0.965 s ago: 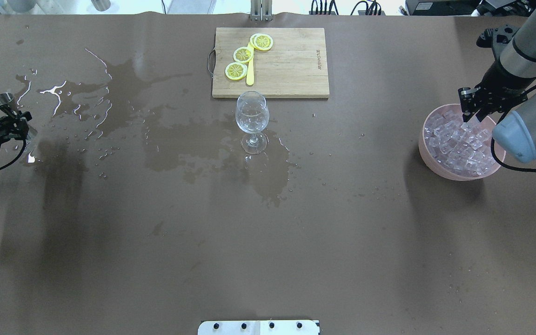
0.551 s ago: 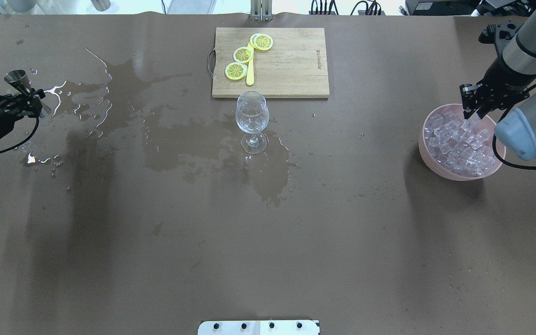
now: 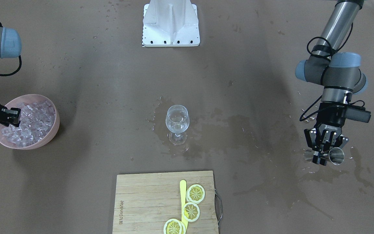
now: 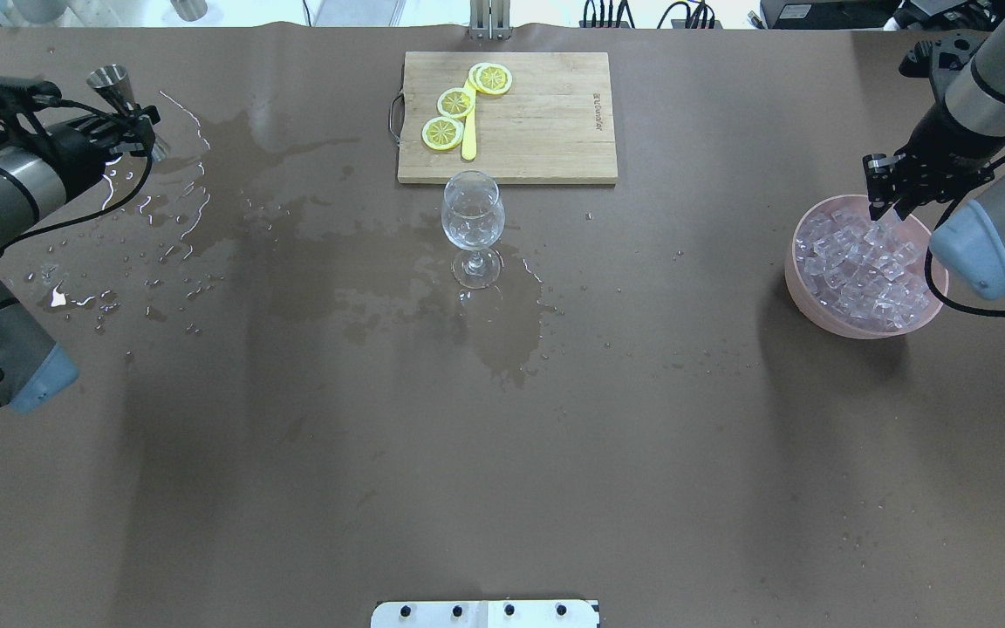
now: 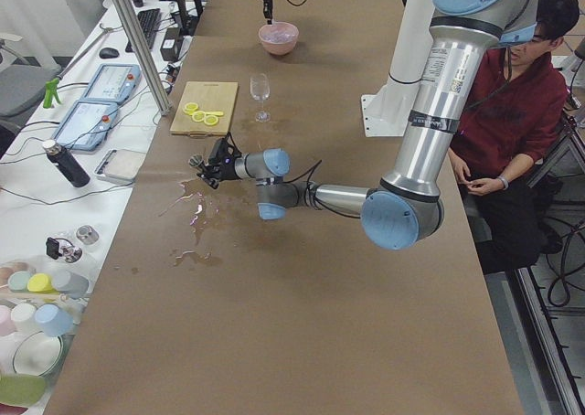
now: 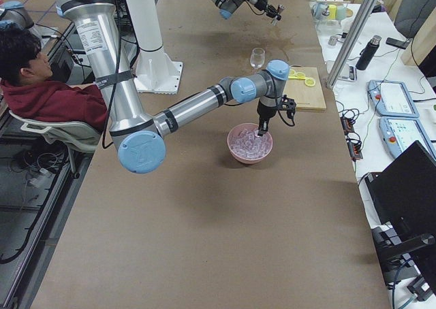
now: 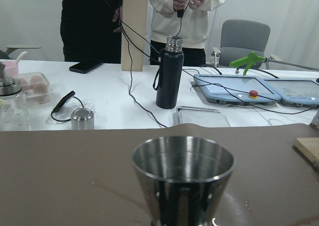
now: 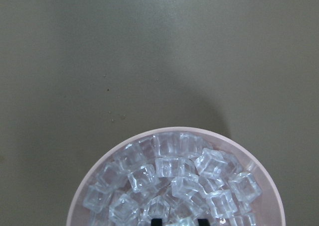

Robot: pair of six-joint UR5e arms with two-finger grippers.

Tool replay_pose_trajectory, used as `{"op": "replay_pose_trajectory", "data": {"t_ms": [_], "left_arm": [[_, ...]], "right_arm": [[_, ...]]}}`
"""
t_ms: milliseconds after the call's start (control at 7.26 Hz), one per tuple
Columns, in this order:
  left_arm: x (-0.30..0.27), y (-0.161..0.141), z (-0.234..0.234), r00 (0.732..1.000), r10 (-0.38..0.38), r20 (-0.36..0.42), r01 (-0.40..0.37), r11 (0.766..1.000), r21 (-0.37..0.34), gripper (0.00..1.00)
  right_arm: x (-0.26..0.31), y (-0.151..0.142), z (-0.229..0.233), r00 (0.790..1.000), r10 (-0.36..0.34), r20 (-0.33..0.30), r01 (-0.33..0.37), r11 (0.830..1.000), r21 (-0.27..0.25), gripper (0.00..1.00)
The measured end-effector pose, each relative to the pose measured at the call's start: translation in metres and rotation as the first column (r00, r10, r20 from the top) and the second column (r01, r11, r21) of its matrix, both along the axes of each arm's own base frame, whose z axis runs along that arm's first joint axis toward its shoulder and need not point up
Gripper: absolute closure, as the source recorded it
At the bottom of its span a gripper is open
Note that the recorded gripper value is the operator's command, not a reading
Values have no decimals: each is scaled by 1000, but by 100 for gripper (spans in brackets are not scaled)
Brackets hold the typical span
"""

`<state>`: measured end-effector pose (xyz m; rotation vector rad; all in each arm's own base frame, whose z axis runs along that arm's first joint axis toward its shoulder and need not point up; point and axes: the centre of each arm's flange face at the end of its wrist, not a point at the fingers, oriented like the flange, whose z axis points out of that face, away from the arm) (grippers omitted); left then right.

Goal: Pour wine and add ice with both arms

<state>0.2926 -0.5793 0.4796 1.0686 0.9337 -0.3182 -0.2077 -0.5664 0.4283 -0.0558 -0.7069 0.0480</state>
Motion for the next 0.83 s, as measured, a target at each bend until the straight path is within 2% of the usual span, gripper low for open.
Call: {"op": "replay_pose_trajectory", "data": {"t_ms": [551,827], "left_arm": [[14,-18,-85,999,23,-32,-22,999,25,100],[42,-13,-119,997,56,-59,-54,998,36,100]], "right_arm": [[3,0,-3,1000,8,3,-8,1000,0,86],[5,1,-6,1000,10,6,-10,1000,4,86]]}}
